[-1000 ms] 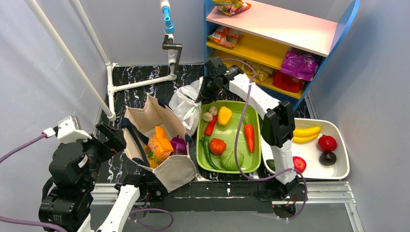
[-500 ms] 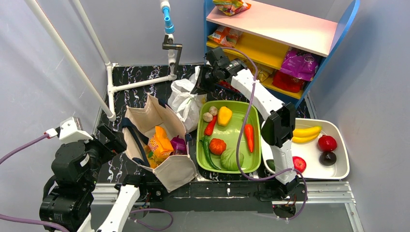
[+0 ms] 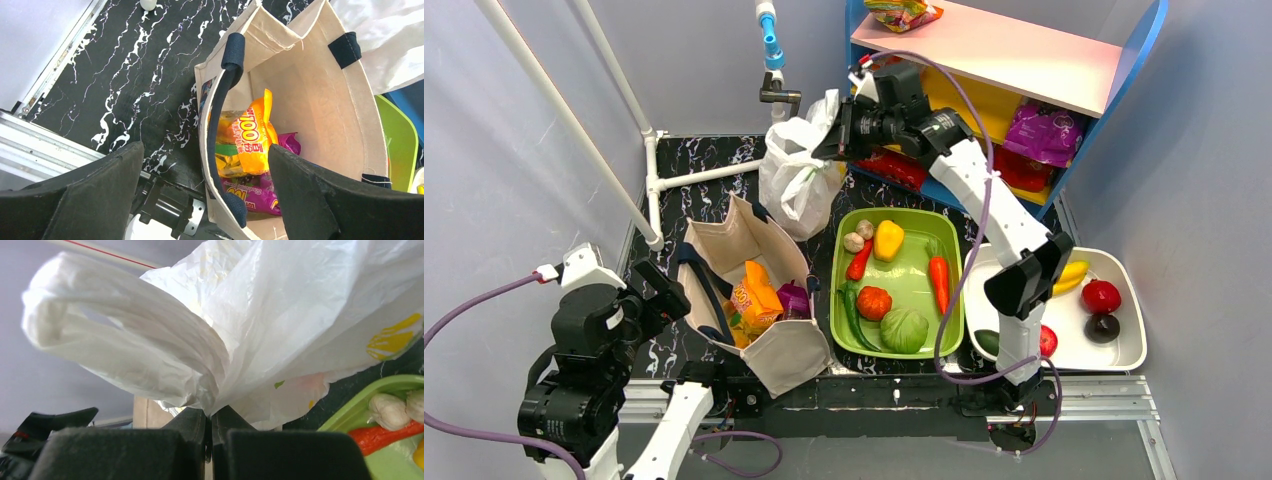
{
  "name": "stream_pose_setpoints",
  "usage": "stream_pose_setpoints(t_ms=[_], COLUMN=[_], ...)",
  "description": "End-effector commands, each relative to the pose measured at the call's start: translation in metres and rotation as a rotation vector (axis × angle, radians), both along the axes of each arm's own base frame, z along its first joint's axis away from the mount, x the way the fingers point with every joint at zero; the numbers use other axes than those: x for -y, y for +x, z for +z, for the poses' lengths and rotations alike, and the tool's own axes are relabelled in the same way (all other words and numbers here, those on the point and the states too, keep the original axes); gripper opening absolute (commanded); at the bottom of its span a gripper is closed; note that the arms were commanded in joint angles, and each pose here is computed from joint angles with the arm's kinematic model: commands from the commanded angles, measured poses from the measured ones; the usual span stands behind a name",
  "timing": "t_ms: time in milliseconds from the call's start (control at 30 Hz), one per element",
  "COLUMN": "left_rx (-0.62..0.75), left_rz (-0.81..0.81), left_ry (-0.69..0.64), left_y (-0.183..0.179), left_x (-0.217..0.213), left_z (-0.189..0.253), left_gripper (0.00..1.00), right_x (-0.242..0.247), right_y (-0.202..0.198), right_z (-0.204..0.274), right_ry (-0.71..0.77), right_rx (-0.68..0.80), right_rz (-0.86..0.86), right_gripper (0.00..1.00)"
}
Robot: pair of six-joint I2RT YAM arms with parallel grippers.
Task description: Place the food into the grocery bag and tie it
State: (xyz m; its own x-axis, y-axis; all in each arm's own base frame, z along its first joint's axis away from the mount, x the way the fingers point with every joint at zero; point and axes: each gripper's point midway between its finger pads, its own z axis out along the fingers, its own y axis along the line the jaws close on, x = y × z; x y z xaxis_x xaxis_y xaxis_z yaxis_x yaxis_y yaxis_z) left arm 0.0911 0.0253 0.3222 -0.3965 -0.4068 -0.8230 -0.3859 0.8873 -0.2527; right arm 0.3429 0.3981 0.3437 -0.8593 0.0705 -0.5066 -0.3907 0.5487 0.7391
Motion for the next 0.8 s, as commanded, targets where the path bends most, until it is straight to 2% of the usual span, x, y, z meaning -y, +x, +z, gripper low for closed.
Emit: stream_pose_setpoints(t_ms=[0,200,400,767], left_rx=[-0.051,-0.07,-0.113,-0.158], left_rz=[0.015,0.012,0.012,0.004], left_ry=[0.0,-0.009,-0.013,-0.013], left_y=[0.0,-0.004,-0.004,-0.004], left_x=[-0.001,0.0,0.001,0.003], left_z=[-0.01,-0.018,-0.03,-0.045], left_gripper=[0.92,0.83,0.81,0.73], right_x=[0.01,0.012,0.006,-0.002], right_y=[-0.023,-0.054,-0.091,-0.141], right_z=[0.12,0.175,0.208,0.231], right_ry=[0.225,0.34,0.429,0.53], right_rx=[0.315,0.457,0.525,0.532], right_rz=[0.064,0.143,0.239,0.385], right_gripper=[0.01,0.01,0.01,0.01])
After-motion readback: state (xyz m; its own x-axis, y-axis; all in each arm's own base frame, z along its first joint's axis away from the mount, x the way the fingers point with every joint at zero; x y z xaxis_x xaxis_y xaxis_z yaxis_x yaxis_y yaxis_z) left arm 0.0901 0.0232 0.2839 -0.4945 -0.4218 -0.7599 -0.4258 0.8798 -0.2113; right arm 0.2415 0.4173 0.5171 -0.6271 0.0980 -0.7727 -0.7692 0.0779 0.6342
